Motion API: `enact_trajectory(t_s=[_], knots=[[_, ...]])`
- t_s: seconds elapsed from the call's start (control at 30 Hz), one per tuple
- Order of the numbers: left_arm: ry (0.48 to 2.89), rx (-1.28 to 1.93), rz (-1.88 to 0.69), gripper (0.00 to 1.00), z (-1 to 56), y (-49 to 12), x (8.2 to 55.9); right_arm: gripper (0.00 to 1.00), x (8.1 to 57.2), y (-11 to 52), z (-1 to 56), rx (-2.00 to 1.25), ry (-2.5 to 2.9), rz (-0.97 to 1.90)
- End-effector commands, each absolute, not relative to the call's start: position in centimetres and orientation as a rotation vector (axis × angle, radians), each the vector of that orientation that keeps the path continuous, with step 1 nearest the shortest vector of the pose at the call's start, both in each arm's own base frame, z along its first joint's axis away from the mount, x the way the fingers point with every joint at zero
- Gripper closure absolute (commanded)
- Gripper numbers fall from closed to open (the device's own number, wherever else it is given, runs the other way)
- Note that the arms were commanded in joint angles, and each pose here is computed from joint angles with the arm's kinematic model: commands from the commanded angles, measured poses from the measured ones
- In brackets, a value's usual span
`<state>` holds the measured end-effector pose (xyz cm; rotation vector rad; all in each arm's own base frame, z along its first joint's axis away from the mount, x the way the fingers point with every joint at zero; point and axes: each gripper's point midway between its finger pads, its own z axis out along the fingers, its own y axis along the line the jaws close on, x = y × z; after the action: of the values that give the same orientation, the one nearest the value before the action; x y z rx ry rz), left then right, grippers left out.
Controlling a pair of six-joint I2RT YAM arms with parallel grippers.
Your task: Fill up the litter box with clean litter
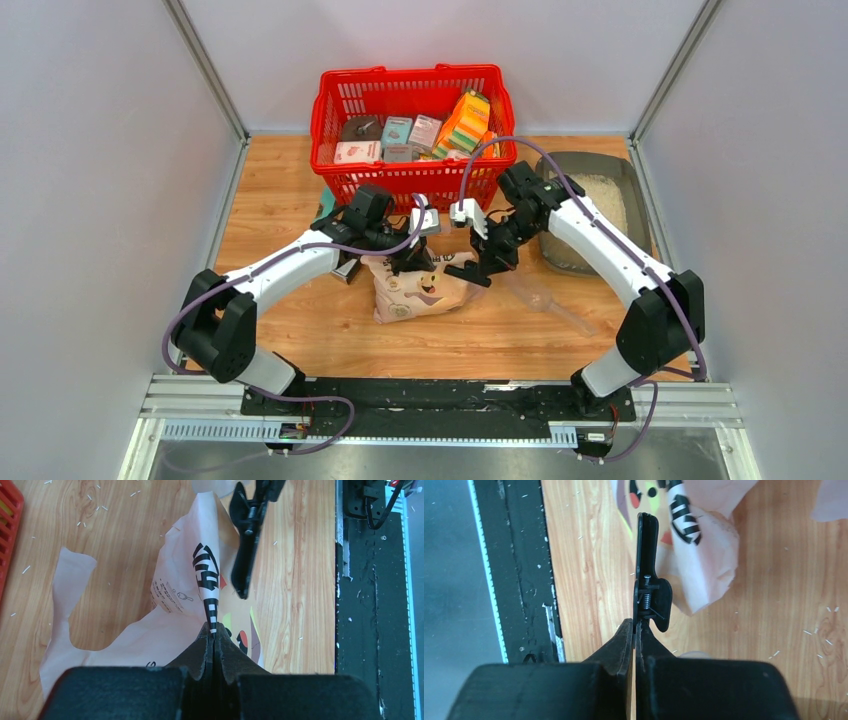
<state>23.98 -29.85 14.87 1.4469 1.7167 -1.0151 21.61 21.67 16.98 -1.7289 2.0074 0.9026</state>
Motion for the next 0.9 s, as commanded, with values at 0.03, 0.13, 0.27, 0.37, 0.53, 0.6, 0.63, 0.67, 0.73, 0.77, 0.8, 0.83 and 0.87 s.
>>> enact_trajectory(t_s=[0.03,0.13,0.27,0.37,0.53,0.6,0.63,0.67,0.73,0.77,0.8,0.83,0.87], knots=[[1.667,1.449,-1.084,0.92,16.4,-30.6,23.7,1.0,25.0,23.6,18.8,-1.616,1.959,0.774],[1.656,1.447,-1.099,0.8,16.7,-30.8,23.5,1.0,25.6,24.1,18.9,-1.61,1.954,0.75],[1.636,1.446,-1.127,0.69,17.1,-31.0,23.3,1.0,25.8,24.7,18.9,-1.607,1.944,0.75],[1.626,1.45,-1.152,0.65,17.3,-31.2,23.1,1.0,26.0,25.1,19.0,-1.604,1.939,0.743],[1.622,1.444,-1.19,0.66,17.5,-31.7,23.3,1.0,26.2,25.3,18.9,-1.604,1.936,0.742],[1.619,1.443,-1.2,0.73,17.7,-31.9,23.5,1.0,26.1,25.3,18.9,-1.602,1.936,0.742],[1.62,1.444,-1.211,0.76,17.6,-32.0,23.4,1.0,26.1,25.3,18.9,-1.602,1.935,0.741],[1.618,1.445,-1.218,0.78,17.7,-32.2,23.4,1.0,26.2,25.3,18.9,-1.6,1.937,0.74],[1.625,1.44,-1.238,0.79,17.7,-32.3,23.4,1.0,26.3,25.3,18.9,-1.599,1.936,0.731],[1.622,1.44,-1.241,0.79,17.8,-32.4,23.4,1.0,26.3,25.3,18.8,-1.597,1.938,0.726],[1.625,1.439,-1.243,0.77,17.7,-32.3,23.4,1.0,26.3,25.3,18.9,-1.596,1.938,0.726],[1.621,1.442,-1.246,0.76,17.7,-32.4,23.3,1.0,26.3,25.3,18.8,-1.594,1.94,0.727],[1.619,1.441,-1.246,0.74,17.8,-32.4,23.4,1.0,26.3,25.4,18.8,-1.594,1.937,0.727]])
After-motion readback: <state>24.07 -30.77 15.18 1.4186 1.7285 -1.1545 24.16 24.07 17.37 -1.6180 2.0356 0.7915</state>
